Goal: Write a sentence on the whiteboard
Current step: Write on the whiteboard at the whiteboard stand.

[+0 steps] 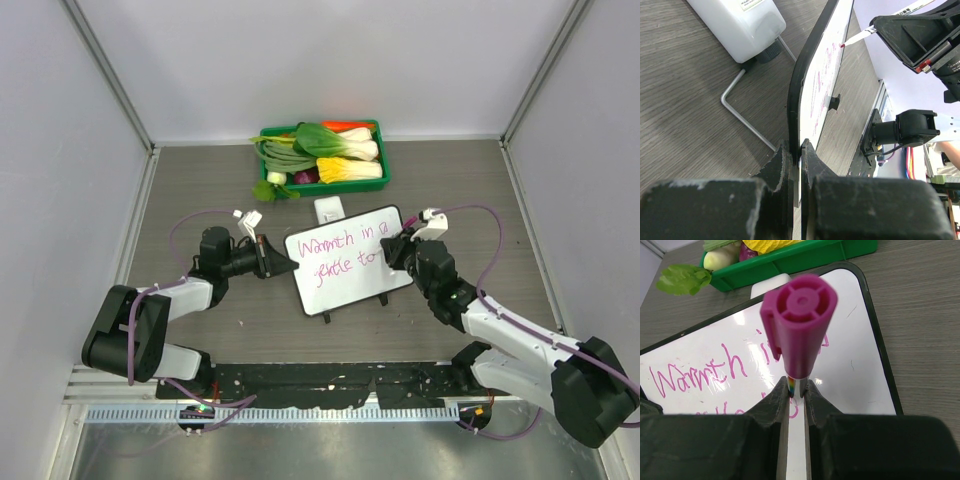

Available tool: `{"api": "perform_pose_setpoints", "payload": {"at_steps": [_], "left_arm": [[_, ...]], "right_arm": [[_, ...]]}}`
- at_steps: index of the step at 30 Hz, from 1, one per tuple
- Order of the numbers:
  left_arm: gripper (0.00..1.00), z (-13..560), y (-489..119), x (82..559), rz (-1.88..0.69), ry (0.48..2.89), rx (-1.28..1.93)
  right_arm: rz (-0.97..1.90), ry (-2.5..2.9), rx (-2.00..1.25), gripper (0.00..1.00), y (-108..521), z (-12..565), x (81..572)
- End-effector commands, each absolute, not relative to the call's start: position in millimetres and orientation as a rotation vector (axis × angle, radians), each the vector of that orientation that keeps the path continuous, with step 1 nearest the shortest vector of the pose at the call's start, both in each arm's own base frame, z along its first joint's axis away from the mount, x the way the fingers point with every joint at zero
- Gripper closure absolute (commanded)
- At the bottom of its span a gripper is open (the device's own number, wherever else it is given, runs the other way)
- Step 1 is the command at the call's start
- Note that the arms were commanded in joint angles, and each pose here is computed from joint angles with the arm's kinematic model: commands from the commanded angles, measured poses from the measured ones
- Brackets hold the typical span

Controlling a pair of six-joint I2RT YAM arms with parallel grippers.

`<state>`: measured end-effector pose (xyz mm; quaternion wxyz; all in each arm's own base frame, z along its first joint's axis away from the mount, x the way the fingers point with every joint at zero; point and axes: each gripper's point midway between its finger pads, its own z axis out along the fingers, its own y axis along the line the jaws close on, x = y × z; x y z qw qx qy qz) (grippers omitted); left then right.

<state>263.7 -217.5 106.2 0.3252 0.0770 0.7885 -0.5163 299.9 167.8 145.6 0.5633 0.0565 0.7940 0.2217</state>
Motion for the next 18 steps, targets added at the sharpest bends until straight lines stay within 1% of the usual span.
{"api": "perform_pose_setpoints", "payload": {"at_steps": [1,9,13,18], "left_arm": [[1.0,90,-208,275,-1.226,2.078,0.185],[1.0,91,-208,275,-1.229,2.077,0.187],[1.0,90,-207,275,-1.228,2.08,0.183],[1.0,91,-207,275,-1.226,2.078,0.182]], "right_arm": [[0.493,1.897,0.142,0.99,160,133,295],[0.481,1.906,0.152,0.99,153,129,288],[0.44,1.904,0.161,0.99,149,130,293],[0.405,1.865,0.167,0.99,147,145,304]]}}
